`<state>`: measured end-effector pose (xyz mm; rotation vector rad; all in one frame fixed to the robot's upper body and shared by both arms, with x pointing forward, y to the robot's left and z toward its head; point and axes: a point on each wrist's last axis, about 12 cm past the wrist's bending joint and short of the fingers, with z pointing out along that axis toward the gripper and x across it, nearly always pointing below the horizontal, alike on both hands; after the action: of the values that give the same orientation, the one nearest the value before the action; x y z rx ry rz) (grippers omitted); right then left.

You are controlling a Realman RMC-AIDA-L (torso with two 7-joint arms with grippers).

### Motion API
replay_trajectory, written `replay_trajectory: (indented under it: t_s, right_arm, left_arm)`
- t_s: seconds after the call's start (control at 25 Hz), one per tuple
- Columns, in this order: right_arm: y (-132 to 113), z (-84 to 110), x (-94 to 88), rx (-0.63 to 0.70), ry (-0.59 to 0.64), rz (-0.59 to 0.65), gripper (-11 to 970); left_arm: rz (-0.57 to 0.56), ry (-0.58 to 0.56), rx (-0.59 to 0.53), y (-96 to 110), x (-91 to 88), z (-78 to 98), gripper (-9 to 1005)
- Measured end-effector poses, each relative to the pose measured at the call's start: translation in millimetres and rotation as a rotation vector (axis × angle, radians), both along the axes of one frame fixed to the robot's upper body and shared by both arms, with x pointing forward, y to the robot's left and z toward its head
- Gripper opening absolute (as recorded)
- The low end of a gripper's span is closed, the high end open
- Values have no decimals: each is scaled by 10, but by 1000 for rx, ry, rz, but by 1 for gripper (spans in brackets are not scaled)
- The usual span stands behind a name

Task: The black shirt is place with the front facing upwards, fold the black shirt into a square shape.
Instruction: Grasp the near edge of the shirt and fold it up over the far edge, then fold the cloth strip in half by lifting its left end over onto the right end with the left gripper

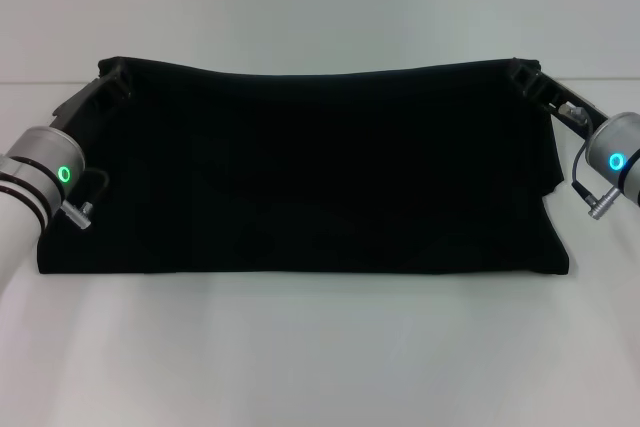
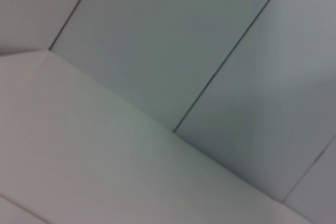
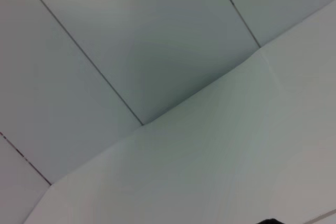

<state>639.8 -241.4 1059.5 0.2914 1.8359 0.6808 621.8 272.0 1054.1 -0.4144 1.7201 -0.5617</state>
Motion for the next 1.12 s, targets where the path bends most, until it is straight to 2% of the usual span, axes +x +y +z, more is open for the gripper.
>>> replay_trajectory:
  t_s: [0.04,0.28,0.48,0.72,0.8,0.92,1.12]
  right_arm:
    - [-2,-6,-7,2,-3,-6,111]
    - [-30,-30,-32,7,0,-17,311]
    - [-29,-31,-35,5,-1,-12,555]
    - [-77,-31,-102,6,-29,38,795]
    - [-129,-54,-179,8,-32,79,819]
    - [-254,-101,-332,14,-15,151,854]
    - [-476,-157,-630,24,12,272,890]
  left_arm:
    - [10,-5,8,-10,-4,-8,187]
    - [28,-11,18,-53,-24,-41,192]
    - [31,-11,19,-48,-29,-45,412]
    - [44,-17,-5,23,-114,-92,642]
    - [29,-19,-33,69,-183,-122,687]
    - [-50,11,-65,151,-286,-155,754]
    - [-161,92,-96,462,-520,-126,868]
